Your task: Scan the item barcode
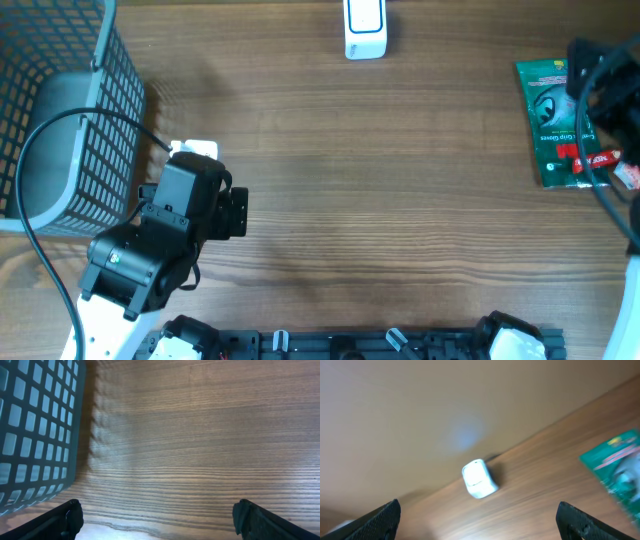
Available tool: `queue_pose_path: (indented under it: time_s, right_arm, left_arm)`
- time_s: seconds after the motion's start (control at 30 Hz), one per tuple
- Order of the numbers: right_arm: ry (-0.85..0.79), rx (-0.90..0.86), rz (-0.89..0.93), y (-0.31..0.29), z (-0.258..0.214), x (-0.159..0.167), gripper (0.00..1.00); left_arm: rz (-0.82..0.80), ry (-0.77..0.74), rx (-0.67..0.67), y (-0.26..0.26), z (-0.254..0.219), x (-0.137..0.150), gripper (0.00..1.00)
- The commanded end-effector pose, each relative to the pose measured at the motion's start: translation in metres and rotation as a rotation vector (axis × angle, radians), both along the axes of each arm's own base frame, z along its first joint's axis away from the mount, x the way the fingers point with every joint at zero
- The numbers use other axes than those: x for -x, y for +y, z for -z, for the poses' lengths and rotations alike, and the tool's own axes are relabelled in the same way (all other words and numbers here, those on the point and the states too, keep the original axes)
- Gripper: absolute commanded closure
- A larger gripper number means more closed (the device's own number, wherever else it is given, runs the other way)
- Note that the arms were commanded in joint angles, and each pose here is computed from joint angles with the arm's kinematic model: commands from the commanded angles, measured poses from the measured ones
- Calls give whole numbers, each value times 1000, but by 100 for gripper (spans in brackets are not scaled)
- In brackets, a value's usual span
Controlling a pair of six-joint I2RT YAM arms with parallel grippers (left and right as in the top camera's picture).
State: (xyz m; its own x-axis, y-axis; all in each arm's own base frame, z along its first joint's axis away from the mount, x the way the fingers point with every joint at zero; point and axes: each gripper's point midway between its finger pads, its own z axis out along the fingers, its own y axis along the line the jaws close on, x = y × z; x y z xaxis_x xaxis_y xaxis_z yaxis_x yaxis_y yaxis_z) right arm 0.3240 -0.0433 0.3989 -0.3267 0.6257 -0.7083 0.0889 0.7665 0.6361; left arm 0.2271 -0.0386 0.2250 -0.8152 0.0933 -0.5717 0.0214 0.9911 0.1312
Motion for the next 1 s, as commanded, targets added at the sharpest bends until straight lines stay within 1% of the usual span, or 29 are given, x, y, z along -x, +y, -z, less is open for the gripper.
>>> queue_pose_path:
  time_s: [0.0,0.07,0.17,0.23,0.3,0.37,0.47,0.5,0.6,0.7,0.77,0.97]
  right_arm:
    - [25,-263,74,11,-9,21,0]
    - [25,-267,100,10,-10,27,0]
    - [61,-269,56,21,-3,37,0]
    - [61,-184,-31,30,0,40,0]
    - [48,-28,-101,33,5,42,0]
    - [50,68,-141,34,10,44,0]
    - [10,155,-165,39,5,50,0]
    - [-26,190,-180,44,-1,54,0]
    - [-211,360,-276,72,-17,65,0]
    - [-371,490,-320,94,-12,84,0]
    - [-437,514,-327,101,-5,94,0]
    - [-717,583,-270,106,25,121,0]
  left_arm:
    - [6,-6,-12,1,-1,-1,0]
    - [6,-6,-12,1,-1,-1,0]
    - [6,-6,-12,1,-1,-1,0]
    - [6,-6,-12,1,-1,-1,0]
    - [6,-6,-12,1,-1,-1,0]
    - [6,-6,-12,1,-1,-1,0]
    - [6,-6,-12,1,-1,-1,0]
    - [6,-6,-12,1,-1,-1,0]
    - [6,-6,-12,1,-1,-1,0]
    - [6,-6,-12,1,-1,-1,0]
    - [6,-6,-12,1,-1,-1,0]
    - [6,-6,-12,1,-1,-1,0]
